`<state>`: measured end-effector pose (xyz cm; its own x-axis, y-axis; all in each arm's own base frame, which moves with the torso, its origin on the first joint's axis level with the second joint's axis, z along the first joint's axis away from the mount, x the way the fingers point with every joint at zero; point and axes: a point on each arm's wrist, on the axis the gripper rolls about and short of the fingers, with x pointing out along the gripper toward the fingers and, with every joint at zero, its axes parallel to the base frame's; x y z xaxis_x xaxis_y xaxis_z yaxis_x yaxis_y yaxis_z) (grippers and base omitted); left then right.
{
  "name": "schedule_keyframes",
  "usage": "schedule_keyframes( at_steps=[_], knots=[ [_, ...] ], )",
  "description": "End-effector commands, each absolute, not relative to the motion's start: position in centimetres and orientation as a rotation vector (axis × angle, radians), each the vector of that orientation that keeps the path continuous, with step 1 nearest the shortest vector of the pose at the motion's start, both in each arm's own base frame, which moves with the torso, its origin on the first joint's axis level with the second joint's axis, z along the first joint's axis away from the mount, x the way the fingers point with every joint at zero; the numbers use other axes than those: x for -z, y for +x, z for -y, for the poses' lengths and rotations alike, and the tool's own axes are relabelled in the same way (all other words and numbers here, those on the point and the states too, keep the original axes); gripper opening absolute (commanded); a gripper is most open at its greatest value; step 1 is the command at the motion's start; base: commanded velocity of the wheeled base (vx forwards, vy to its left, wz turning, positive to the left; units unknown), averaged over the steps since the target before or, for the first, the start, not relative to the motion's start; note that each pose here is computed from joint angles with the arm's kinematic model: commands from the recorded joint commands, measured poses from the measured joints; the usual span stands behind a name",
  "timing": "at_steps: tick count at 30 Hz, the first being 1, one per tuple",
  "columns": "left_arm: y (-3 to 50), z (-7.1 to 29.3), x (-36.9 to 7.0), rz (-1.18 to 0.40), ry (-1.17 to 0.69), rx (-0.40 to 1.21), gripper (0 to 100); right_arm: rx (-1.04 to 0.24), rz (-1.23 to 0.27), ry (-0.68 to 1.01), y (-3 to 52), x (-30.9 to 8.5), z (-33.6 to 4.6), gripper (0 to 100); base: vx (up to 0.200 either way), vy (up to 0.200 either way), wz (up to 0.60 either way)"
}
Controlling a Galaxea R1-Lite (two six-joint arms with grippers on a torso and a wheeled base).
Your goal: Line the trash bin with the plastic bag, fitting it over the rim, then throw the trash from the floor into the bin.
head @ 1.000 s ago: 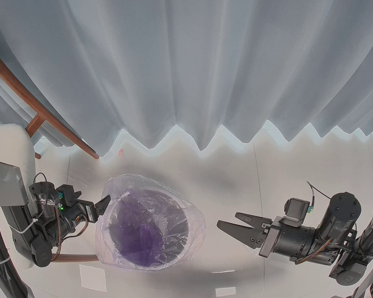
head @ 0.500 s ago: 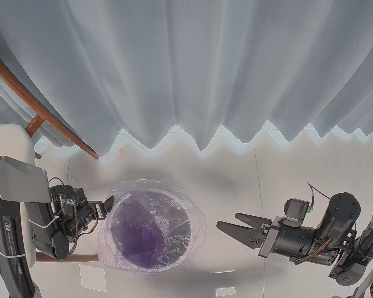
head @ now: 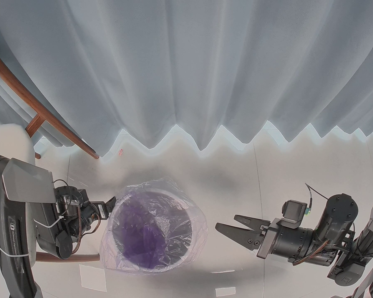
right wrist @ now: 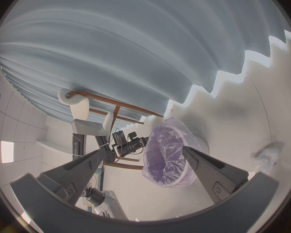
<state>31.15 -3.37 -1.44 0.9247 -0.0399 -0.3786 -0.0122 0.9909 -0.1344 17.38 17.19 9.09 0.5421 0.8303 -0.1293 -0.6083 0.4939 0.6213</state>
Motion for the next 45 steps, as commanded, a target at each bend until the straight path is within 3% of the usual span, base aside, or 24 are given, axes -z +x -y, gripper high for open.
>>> schedule_keyframes(
  at_steps=[1,8,13,16,20,24,35,45],
  knots=[
    [30.4,3.5,-3.8,-0.237,-0.168,0.033,100,-0.911,-0.442,0.559,17.5,-9.0,-17.3,100,0.0,0.0,0.0],
    [26.6,5.3,-11.2,-0.026,-0.193,0.158,100,-0.905,-0.456,0.555,17.7,-8.6,-17.6,100,0.0,0.0,0.0],
    [21.5,8.4,-17.3,0.185,-0.221,0.464,100,-0.861,-0.524,0.521,17.8,-6.8,-17.6,100,0.0,0.0,0.0],
    [19.9,8.9,-20.5,0.305,-0.223,0.592,100,-0.784,-0.485,0.409,18.9,-5.4,-17.9,100,0.0,0.0,0.0],
    [19.8,9.0,-23.6,0.347,-0.21,0.674,100,-0.739,-0.447,0.23,20.9,-2.6,-19.6,100,0.0,0.0,0.0],
    [20.0,8.0,-24.3,0.328,-0.2,0.633,100,-0.705,-0.389,0.111,23.0,-0.5,-21.2,100,0.0,0.0,0.0],
    [21.1,5.2,-23.7,0.325,-0.108,0.489,100,-0.722,-0.281,0.139,27.0,0.6,-24.7,100,0.0,0.0,0.0],
    [21.8,5.5,-22.4,0.296,-0.018,0.478,100,-0.761,-0.324,0.145,27.0,2.3,-24.6,100,0.0,0.0,0.0]
  ],
)
